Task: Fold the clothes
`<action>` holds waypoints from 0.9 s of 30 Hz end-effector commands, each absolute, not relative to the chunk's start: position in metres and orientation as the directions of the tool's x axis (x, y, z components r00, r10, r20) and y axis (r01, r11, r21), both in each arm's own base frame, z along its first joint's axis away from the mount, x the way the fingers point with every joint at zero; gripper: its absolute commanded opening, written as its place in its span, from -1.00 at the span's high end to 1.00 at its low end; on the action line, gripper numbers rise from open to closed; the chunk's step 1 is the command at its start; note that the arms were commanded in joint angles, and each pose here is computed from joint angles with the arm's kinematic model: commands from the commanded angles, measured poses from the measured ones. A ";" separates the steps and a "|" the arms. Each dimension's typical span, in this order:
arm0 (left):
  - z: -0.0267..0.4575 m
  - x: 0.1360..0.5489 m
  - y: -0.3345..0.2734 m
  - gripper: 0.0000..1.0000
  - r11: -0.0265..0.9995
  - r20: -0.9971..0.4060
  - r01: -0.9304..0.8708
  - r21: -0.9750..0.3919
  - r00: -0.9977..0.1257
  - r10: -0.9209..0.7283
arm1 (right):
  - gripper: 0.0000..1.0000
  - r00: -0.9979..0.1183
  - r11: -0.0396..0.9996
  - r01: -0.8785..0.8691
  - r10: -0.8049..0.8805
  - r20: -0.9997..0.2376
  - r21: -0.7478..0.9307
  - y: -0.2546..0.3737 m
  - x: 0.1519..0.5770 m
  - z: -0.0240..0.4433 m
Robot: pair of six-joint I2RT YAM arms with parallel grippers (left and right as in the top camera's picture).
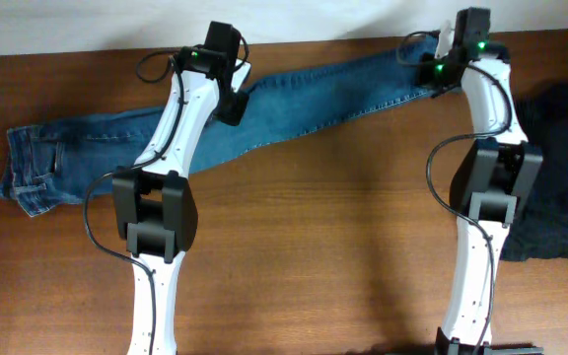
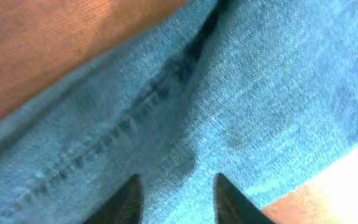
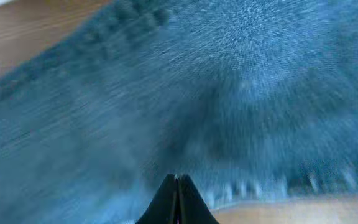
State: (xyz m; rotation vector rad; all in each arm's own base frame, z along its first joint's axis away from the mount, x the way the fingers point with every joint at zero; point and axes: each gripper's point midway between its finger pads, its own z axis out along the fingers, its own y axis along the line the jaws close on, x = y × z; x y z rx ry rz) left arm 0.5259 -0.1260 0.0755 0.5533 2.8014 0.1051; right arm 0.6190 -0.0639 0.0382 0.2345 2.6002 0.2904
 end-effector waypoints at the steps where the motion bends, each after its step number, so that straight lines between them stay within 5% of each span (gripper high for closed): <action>1: 0.100 0.525 -0.133 0.55 0.947 -0.309 0.312 0.072 -0.896 0.319 | 0.92 -0.826 0.963 0.112 0.227 -0.516 0.243 -0.067 0.632 0.041; 3: 0.098 0.520 -0.132 0.95 0.953 -0.290 0.296 0.061 -0.909 0.301 | 0.92 -0.815 0.964 0.106 0.225 -0.535 0.244 -0.068 0.638 0.039; 4: 0.097 0.517 -0.131 0.99 0.953 -0.277 0.295 0.061 -0.913 0.300 | 0.93 -0.807 0.964 0.102 0.224 -0.547 0.245 -0.068 0.642 0.038; 17: 0.087 0.516 -0.074 0.99 0.992 -0.227 0.110 0.068 -0.966 0.123 | 0.92 -0.773 0.974 0.135 0.219 -0.595 0.183 -0.083 0.653 0.038; 27: 0.044 0.492 -0.043 0.99 0.997 -0.089 0.028 -0.075 -0.996 0.021 | 0.92 -0.773 0.974 0.139 0.219 -0.595 0.178 -0.084 0.653 0.035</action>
